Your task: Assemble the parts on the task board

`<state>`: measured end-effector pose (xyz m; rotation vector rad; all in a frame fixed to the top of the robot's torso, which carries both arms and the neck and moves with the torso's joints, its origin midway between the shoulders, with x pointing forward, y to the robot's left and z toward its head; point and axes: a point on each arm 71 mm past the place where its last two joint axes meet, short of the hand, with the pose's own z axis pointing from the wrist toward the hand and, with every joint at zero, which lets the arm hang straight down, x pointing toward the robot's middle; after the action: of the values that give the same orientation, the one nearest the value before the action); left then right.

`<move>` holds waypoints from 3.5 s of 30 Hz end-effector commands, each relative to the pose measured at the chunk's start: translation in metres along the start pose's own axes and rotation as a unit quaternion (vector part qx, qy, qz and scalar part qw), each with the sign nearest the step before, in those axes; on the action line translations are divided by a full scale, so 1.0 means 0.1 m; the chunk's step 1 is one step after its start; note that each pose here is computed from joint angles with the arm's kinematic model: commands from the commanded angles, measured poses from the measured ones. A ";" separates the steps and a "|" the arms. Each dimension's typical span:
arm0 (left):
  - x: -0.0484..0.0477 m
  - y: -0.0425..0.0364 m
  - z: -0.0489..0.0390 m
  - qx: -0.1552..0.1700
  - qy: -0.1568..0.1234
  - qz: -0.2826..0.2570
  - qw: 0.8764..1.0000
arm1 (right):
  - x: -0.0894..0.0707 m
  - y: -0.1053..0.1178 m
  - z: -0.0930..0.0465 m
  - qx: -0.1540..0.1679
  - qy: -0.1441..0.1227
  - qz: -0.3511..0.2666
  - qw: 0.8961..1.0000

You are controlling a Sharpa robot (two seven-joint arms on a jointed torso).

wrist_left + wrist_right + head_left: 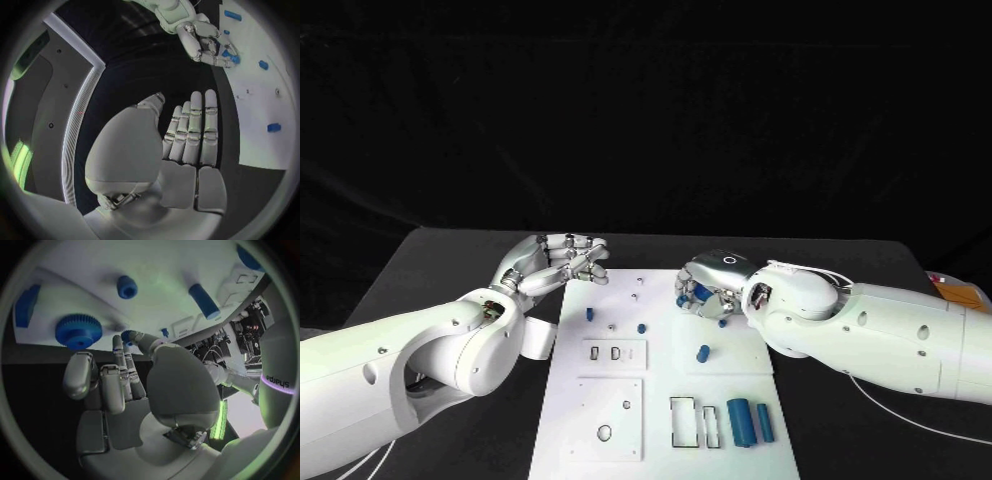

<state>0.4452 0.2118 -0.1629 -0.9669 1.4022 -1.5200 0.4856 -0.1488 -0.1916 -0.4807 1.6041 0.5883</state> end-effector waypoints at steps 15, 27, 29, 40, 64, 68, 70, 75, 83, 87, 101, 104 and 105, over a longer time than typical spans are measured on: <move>-0.092 0.011 0.037 -0.004 -0.011 -0.007 1.000 | -0.21 0.17 0.25 0.021 -0.095 0.018 0.995; -0.023 0.002 0.042 -0.004 -0.002 -0.013 1.000 | -0.17 0.29 0.50 0.025 -0.097 0.020 0.995; -0.017 0.001 0.042 -0.004 -0.001 -0.014 1.000 | -0.16 0.30 0.53 0.027 -0.097 0.020 0.995; 0.010 -0.004 0.045 -0.004 0.002 -0.015 1.000 | -0.08 0.35 0.60 0.028 -0.084 0.021 0.996; 0.012 -0.017 0.042 0.000 0.002 -0.015 1.000 | -0.02 0.32 0.64 0.040 -0.070 0.014 0.997; 0.014 -0.018 0.042 0.000 0.002 -0.015 1.000 | -0.01 0.35 0.66 0.039 -0.071 0.015 0.997; 0.013 -0.019 0.042 0.000 0.002 -0.015 1.000 | 0.00 0.36 0.67 0.038 -0.071 0.015 0.997; 0.008 -0.019 0.040 0.000 0.001 -0.015 1.000 | 0.01 0.37 0.68 0.036 -0.071 0.017 0.997; -0.001 -0.019 0.040 0.000 0.001 -0.014 1.000 | 0.01 0.32 0.64 0.040 -0.077 0.020 0.996; -0.007 -0.018 0.040 0.000 0.000 -0.014 1.000 | 0.00 0.29 0.57 0.040 -0.086 0.024 0.995; -0.070 -0.010 0.033 -0.001 -0.004 -0.014 1.000 | -0.24 -0.20 -0.06 0.066 -0.068 0.118 0.989; -0.077 -0.008 0.035 0.000 -0.002 -0.015 1.000 | -0.25 -0.32 -0.15 0.070 -0.047 0.120 0.989; -0.080 -0.007 0.037 0.000 -0.002 -0.016 1.000 | -0.25 -0.36 -0.18 0.075 -0.038 0.122 0.989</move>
<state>0.4516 0.2201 -0.1637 -1.0055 1.3911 -1.5025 0.4994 -0.1913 -0.1639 -0.1401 1.5347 0.5929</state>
